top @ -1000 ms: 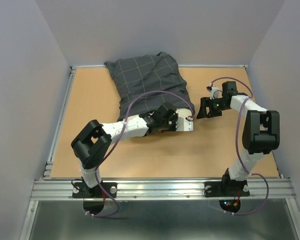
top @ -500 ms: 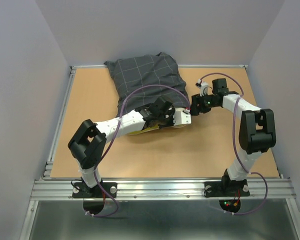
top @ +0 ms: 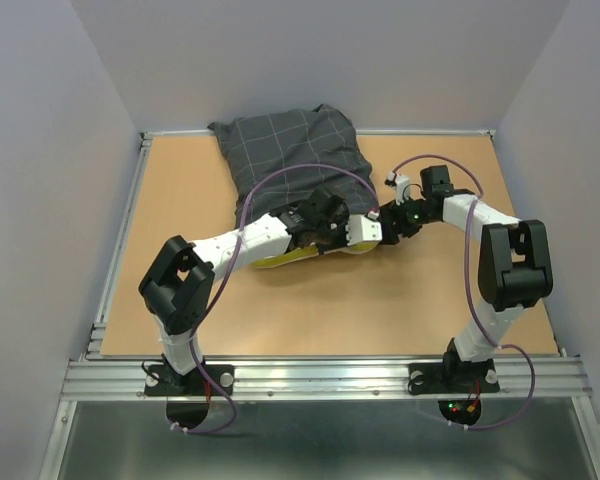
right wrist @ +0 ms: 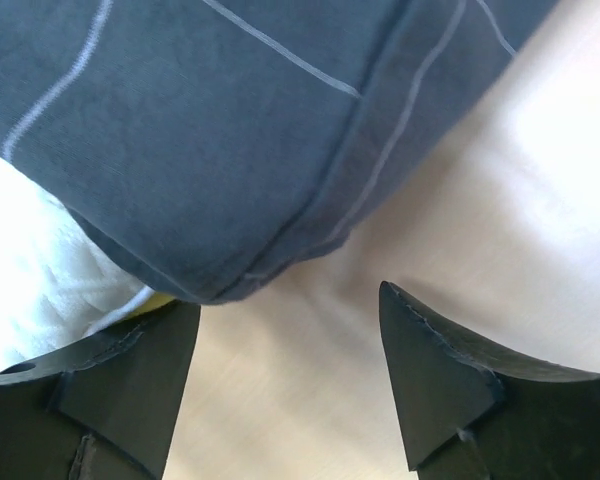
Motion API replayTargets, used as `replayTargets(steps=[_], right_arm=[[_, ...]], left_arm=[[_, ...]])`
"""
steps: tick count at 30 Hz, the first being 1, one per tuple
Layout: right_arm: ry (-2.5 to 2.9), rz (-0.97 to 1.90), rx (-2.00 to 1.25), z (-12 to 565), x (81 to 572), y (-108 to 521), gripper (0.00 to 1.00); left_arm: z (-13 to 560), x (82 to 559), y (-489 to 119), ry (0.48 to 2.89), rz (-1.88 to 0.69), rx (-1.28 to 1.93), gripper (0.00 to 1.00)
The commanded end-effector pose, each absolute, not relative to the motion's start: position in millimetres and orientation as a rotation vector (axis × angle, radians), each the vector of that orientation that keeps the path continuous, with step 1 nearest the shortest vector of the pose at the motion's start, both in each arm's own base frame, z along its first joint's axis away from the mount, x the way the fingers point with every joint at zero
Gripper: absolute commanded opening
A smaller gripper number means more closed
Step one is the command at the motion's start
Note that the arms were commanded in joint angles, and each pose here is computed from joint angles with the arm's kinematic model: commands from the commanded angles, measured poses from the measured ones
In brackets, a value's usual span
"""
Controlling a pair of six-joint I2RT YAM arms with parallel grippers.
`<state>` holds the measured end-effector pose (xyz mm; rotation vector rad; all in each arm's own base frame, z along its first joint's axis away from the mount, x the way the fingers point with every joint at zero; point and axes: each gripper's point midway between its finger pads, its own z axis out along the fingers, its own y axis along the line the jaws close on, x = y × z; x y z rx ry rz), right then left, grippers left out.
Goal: Put the pillow into the pillowcase
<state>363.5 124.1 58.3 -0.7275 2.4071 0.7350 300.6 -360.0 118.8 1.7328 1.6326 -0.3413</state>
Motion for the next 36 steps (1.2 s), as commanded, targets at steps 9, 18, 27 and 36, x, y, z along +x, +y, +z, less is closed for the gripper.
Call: replayTargets(steps=[9, 18, 27, 36], right_arm=[[2.243, 0.623, -0.658, 88, 418, 135, 0.37], [2.144, 0.770, -0.727, 128, 368, 150, 0.01], [2.164, 1.016, -0.738, 179, 253, 159, 0.01], [2.224, 0.935, -0.749, 195, 233, 146, 0.00]], left_arm=[[152, 307, -371, 1.585, -0.388, 1.674, 0.00], [154, 343, -375, 1.739, -0.343, 1.448, 0.00], [174, 426, -369, 1.884, -0.300, 0.942, 0.00], [181, 454, -345, 1.907, -0.250, 0.573, 0.00]])
